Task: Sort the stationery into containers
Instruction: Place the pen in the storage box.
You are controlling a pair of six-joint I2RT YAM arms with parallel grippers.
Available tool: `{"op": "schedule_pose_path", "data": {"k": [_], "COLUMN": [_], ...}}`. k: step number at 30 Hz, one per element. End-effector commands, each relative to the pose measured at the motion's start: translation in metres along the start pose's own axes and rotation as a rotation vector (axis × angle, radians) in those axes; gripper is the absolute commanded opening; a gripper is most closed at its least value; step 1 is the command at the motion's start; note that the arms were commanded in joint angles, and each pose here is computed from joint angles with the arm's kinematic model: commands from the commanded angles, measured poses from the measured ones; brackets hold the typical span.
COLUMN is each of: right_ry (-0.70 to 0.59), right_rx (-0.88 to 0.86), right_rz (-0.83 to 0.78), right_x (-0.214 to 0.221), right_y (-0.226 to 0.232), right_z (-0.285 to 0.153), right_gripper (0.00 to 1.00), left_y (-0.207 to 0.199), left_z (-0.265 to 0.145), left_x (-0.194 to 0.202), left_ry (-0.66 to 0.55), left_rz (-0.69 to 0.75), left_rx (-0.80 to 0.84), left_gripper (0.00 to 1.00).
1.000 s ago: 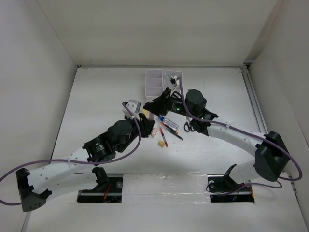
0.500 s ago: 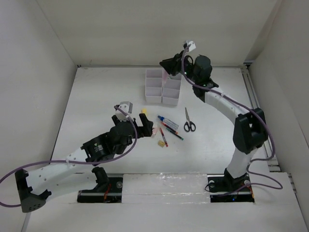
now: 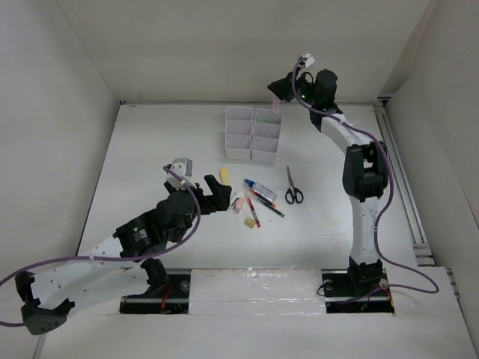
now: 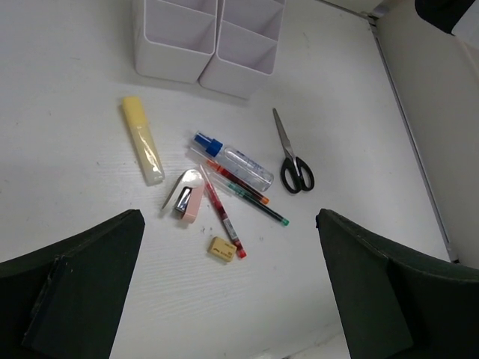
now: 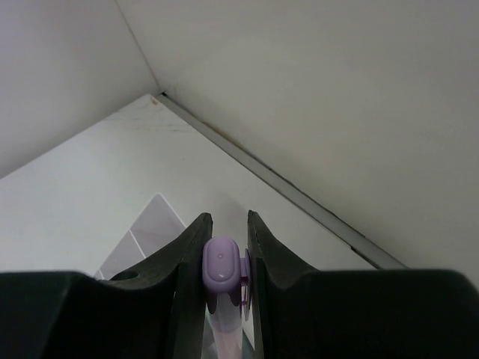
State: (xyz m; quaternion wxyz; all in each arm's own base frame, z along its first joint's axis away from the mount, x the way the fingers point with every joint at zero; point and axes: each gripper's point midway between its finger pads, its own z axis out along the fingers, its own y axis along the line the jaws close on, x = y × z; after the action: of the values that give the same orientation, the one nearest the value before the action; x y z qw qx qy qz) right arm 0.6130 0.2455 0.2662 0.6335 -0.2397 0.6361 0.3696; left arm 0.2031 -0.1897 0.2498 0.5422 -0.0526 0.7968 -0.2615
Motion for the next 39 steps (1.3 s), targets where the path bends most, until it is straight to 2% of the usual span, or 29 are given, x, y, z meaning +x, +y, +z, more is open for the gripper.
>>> {"op": "schedule_pose_path", "data": {"k": [1,8,10,11,17,19,20,21,22,23,24,25,28,31,37,38,39], "right_ry": [-0.059,-0.038,-0.027,-0.019,-0.011,-0.009,-0.008,-0.017,-0.022,-0.015,-0.018,-0.028,-0.054,-0.138,-0.232,-0.240,-0.253], "right_rx": [-0.089,-0.099,-0.107,-0.105,-0.105,-0.114,-0.114,-0.104,-0.117,-0.115,-0.127,-0.130,-0.146,-0.136,-0.071,-0.061,-0.056], "right_rz": [-0.092,-0.077,-0.069,-0.062,-0.054,-0.054,-0.053,-0.059,-0.067,-0.060,-0.057,-0.066,-0.069,-0.108,-0.070,-0.066,-0.063], "right_x": [-0.036,-0.014,-0.006,-0.001,0.011,0.011,0.014,0.008,0.007,0.011,0.006,0.000,-0.012,-0.059,-0.121,-0.126,-0.134], "right_y": [0.011,0.011,0.010,0.010,0.009,0.010,0.010,0.010,0.014,0.013,0.017,0.021,0.039,0.069,0.121,0.130,0.144], "right_z": [-0.001,-0.004,-0.003,-0.004,-0.006,-0.006,-0.007,-0.007,-0.009,-0.009,-0.010,-0.013,-0.019,-0.030,-0.082,-0.088,-0.105], "right_gripper": [0.00,0.00,0.06,0.13,0.14,0.46,0.58,0.63,0.73,0.76,0.85,1.00,1.00,1.00,1.00,1.00,1.00], "left_y": [0.000,0.003,0.003,0.006,0.007,0.007,0.007,0.007,0.007,0.007,0.010,0.009,0.020,0.037,0.051,0.072,0.073], "left_z": [0.008,0.015,0.015,0.015,0.013,0.013,0.013,0.013,0.013,0.013,0.013,0.013,0.020,0.038,0.079,0.094,0.104], "left_x": [0.007,0.016,0.013,0.013,0.012,0.012,0.012,0.012,0.012,0.012,0.013,0.013,0.021,0.031,0.060,0.070,0.071], "left_ry": [0.006,0.028,0.020,0.016,0.017,0.017,0.017,0.017,0.017,0.017,0.016,0.015,0.021,0.041,0.129,0.173,0.188], "left_rz": [0.015,0.042,0.033,0.026,0.017,0.017,0.017,0.017,0.008,0.008,0.013,0.000,-0.009,-0.006,0.047,0.053,0.031], "left_rx": [-0.011,-0.042,-0.050,-0.065,-0.067,-0.067,-0.067,-0.067,-0.067,-0.067,-0.079,-0.079,-0.139,-0.236,-0.399,-0.476,-0.482], "left_gripper": [1.00,1.00,1.00,1.00,1.00,1.00,1.00,1.00,1.00,1.00,1.00,1.00,1.00,1.00,1.00,1.00,0.97]}}
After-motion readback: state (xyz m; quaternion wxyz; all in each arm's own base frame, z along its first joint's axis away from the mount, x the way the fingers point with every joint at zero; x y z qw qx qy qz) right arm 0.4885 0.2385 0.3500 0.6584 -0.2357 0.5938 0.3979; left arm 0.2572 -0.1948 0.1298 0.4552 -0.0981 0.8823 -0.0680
